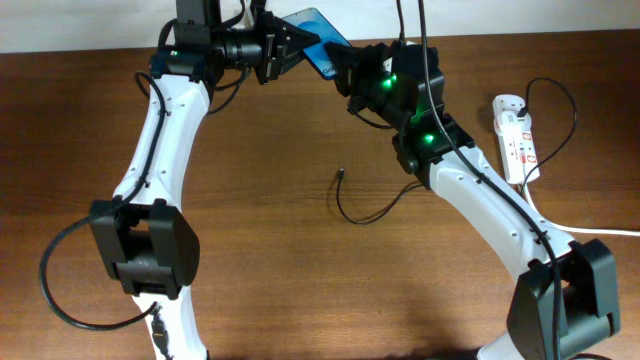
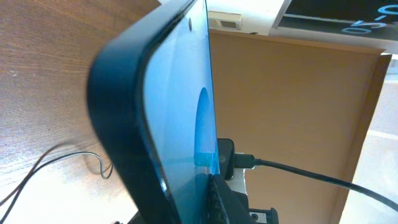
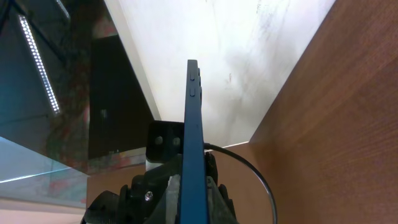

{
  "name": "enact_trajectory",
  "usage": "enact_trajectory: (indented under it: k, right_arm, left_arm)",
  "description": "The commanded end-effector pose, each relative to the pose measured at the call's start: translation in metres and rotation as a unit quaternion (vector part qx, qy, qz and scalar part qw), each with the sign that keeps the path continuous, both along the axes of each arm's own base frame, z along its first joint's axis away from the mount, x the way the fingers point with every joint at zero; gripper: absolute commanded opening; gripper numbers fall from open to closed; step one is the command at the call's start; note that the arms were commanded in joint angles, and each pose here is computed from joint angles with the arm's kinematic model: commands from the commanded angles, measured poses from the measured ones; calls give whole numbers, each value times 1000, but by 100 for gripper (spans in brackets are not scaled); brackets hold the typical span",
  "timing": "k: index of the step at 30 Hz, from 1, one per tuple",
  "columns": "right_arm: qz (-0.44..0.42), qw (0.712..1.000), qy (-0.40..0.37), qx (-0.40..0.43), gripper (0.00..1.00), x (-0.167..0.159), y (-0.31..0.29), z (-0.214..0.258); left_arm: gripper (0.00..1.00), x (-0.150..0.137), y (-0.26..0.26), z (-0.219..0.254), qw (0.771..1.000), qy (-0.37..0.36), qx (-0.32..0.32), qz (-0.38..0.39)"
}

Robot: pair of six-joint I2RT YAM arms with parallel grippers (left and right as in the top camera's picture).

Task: Plug charger to phone and switch on socket

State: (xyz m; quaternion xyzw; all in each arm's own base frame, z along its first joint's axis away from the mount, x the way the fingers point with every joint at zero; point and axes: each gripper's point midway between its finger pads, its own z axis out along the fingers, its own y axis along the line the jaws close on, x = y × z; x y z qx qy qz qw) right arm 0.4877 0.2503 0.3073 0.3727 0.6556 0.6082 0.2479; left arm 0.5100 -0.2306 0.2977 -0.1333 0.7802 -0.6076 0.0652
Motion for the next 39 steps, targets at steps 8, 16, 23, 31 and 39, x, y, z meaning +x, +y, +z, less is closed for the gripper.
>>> enact_trajectory:
  k: [8,16,23,31,39]
  right_arm:
    - [158,985,-69,28,4,-59,60,54]
    - [114,991,-62,18,4,-46,50,47]
    - [84,996,-39,7,4,-30,30,34]
    - [61,997,-39,-7,4,-23,25,27]
    - [38,999,-15,-33,4,-15,8,10]
  left_arm:
    - [23,23,7,-28,996,-6,59,64]
    - [28,7,-2,-19,1000,-1,26,15]
    - [24,3,-3,-15,1000,0,14,0]
    - [29,-4,-6,-11,1000,2,-1,-21]
    - [7,-5,-6,-10,1000,2,-1,-23]
